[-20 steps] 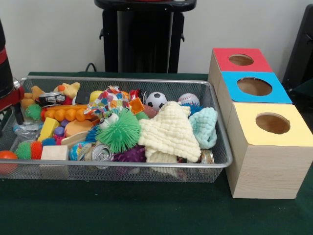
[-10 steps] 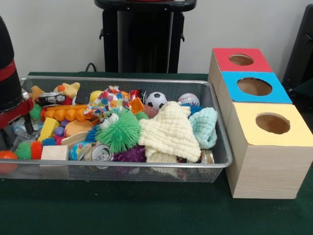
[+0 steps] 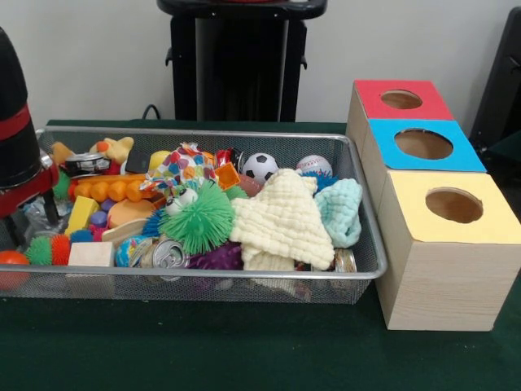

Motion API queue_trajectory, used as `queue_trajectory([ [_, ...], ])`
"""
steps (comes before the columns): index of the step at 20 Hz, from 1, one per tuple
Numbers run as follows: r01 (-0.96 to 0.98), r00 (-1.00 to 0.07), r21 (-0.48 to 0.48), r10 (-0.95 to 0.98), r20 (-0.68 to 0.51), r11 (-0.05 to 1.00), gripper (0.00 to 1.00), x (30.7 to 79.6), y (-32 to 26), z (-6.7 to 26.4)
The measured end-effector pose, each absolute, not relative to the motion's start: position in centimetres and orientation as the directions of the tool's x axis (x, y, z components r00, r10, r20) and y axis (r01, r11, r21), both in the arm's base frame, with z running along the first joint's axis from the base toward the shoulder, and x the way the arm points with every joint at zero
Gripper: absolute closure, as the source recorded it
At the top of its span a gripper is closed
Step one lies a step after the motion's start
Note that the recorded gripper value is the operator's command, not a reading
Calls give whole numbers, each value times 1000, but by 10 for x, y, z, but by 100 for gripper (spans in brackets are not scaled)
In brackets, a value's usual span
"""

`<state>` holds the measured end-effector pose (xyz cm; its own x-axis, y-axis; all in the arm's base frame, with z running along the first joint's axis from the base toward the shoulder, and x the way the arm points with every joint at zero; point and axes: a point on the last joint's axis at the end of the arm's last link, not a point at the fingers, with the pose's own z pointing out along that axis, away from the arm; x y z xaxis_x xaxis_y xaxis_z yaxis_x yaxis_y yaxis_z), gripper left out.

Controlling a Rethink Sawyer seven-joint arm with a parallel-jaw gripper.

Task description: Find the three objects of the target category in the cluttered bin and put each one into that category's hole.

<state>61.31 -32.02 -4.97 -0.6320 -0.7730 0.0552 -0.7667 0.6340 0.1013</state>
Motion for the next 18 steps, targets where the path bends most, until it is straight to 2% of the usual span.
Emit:
queue_trajectory([
  [10,-771,-613,94,-774,159,630,0,605,-316,-47],
  [18,-761,-623,90,-762,178,643,0,605,-314,-49],
])
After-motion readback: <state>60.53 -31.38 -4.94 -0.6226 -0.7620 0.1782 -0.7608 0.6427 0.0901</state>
